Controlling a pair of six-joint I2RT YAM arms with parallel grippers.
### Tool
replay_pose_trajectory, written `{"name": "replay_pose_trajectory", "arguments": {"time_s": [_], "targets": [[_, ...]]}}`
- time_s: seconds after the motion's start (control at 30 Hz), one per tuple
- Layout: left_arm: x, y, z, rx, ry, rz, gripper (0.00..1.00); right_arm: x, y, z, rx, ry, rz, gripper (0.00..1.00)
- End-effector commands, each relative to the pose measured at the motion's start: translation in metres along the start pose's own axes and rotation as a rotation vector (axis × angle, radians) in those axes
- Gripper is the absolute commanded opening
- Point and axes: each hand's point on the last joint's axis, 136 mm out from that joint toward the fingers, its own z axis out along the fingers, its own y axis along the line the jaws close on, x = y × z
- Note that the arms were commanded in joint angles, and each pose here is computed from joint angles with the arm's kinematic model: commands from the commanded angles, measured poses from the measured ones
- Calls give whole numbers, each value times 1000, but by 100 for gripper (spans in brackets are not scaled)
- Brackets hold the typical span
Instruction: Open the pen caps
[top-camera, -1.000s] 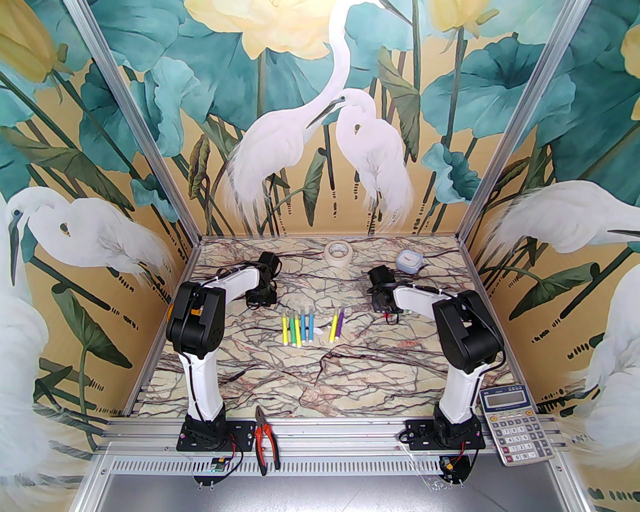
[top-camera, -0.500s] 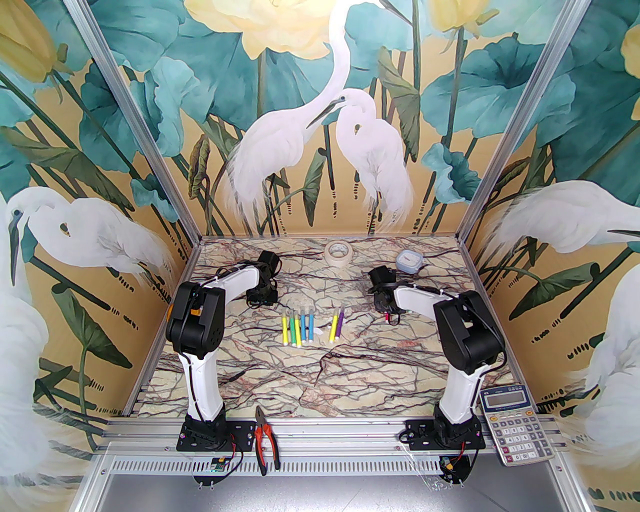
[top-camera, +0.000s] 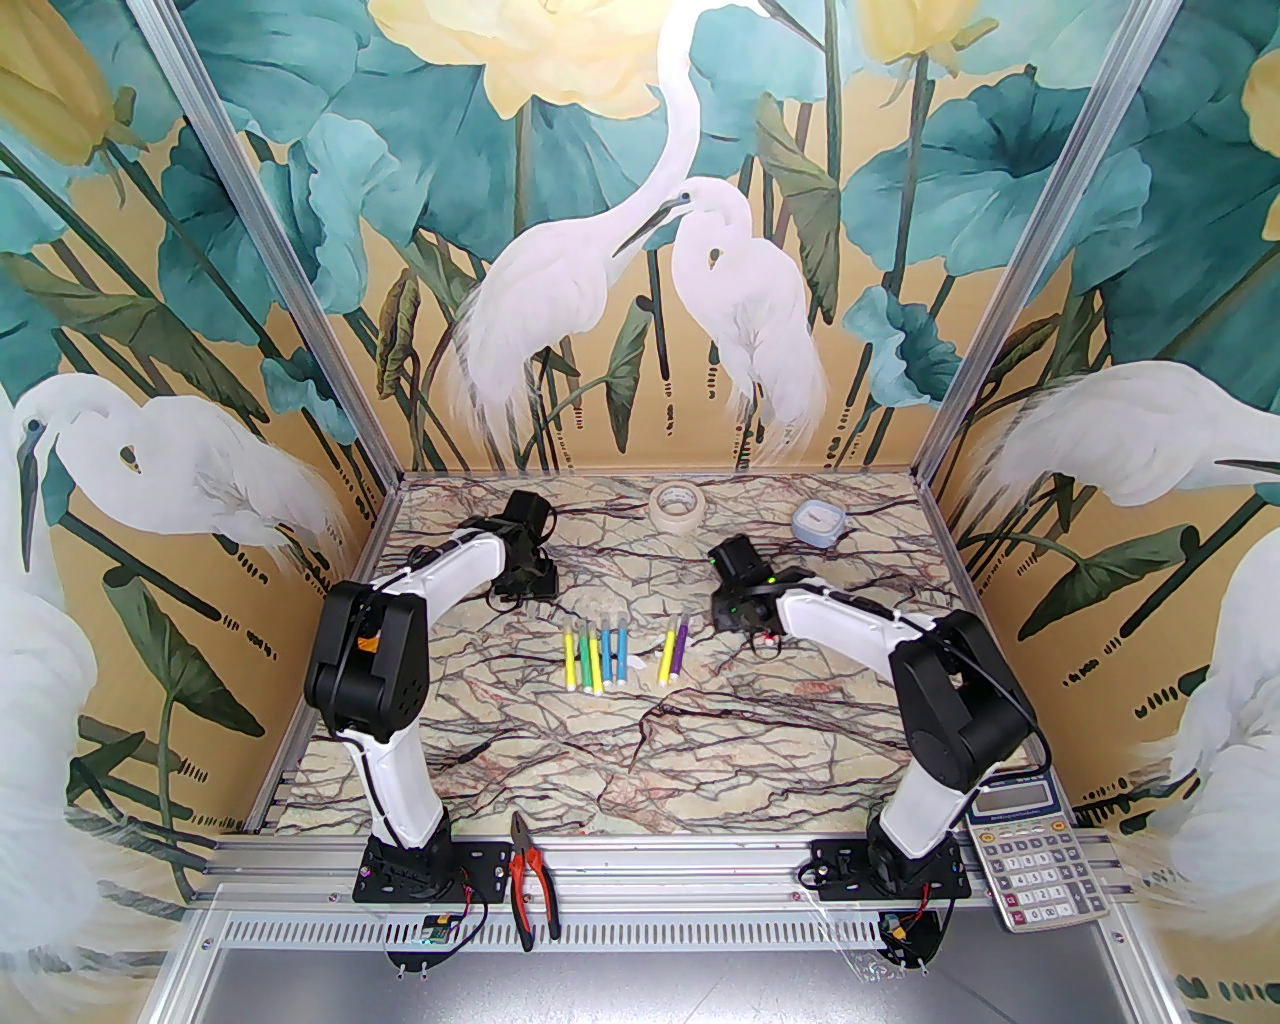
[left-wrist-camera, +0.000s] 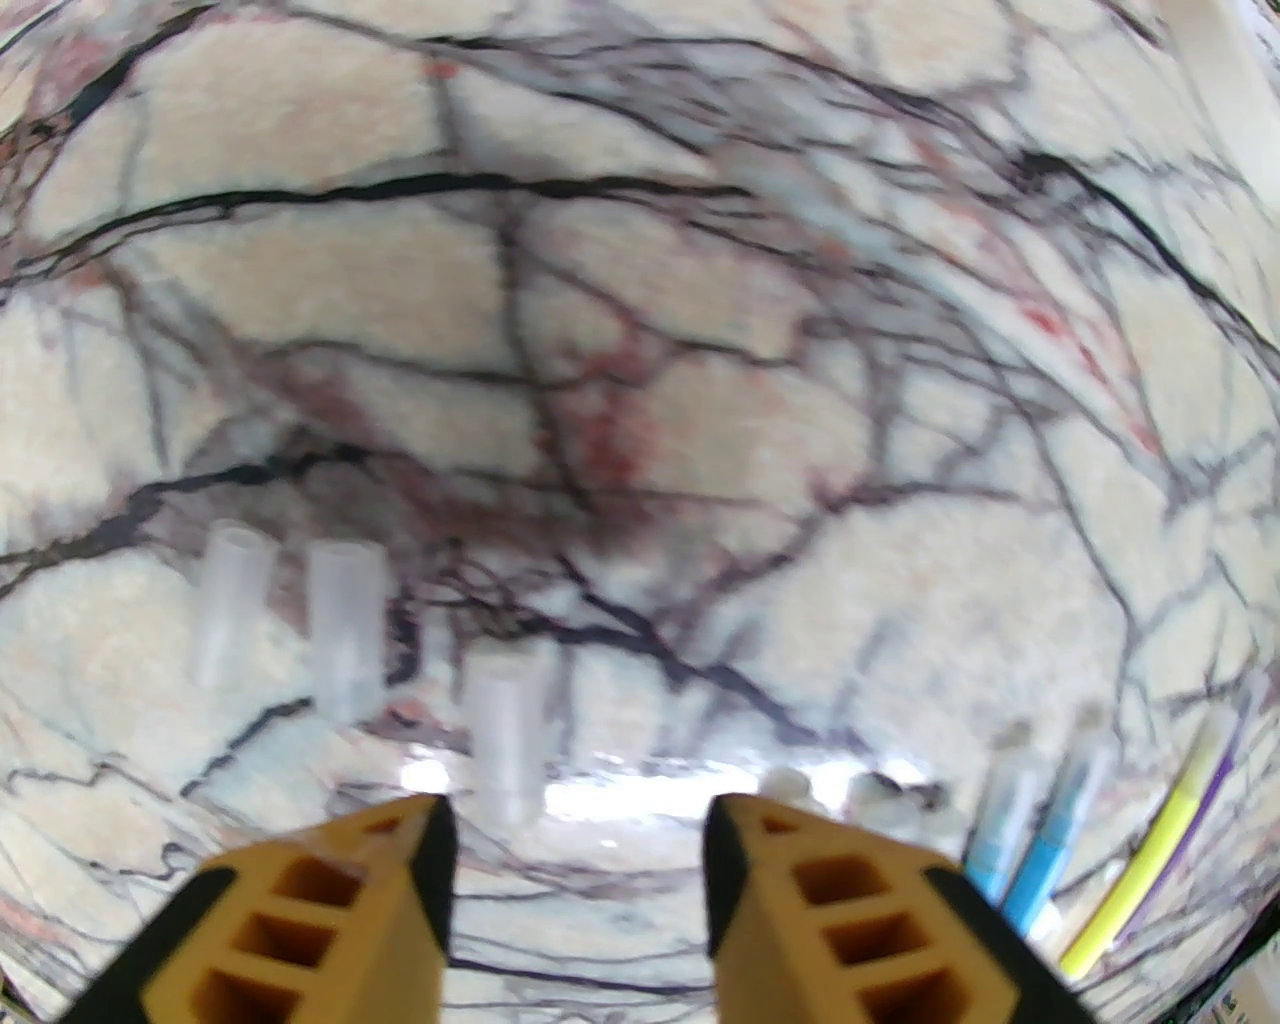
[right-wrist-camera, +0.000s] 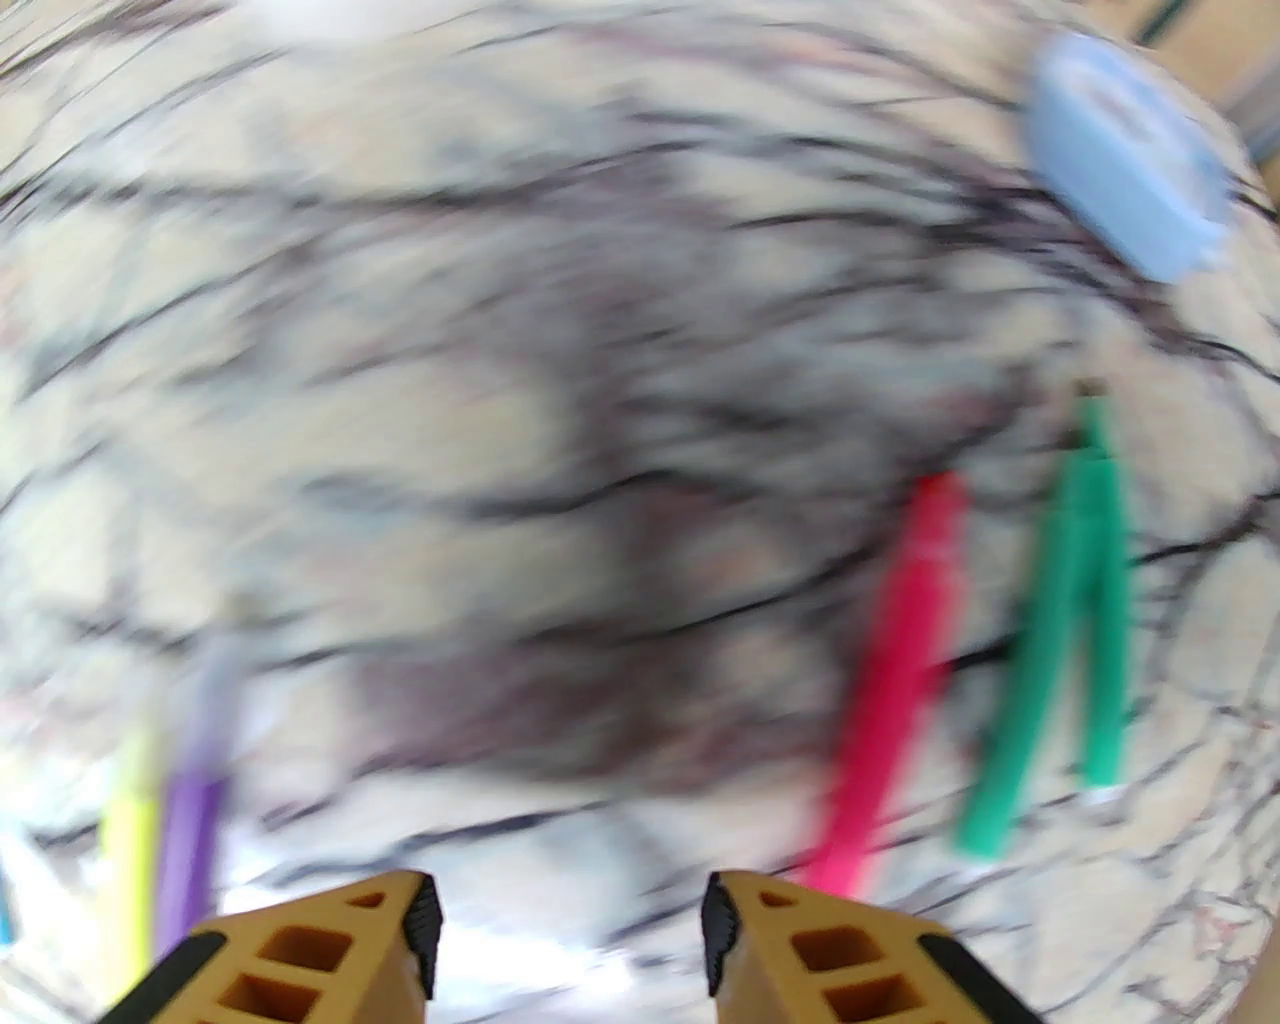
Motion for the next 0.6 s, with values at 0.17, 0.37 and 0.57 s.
{"name": "replay_pose_trajectory", "arguments": {"time_s": [0.17,0.37,0.57], "targets": [[-9,-48,-27,327,-133,13,62,32,53,8,-187,114,-5,52],[-13,-47,-34,334,-179,-1,66,40,72,14,-239,150,-7,52],[-15,-46,-40,339,-220,-6,70,44,77,22,-238,176,-2,51]]}}
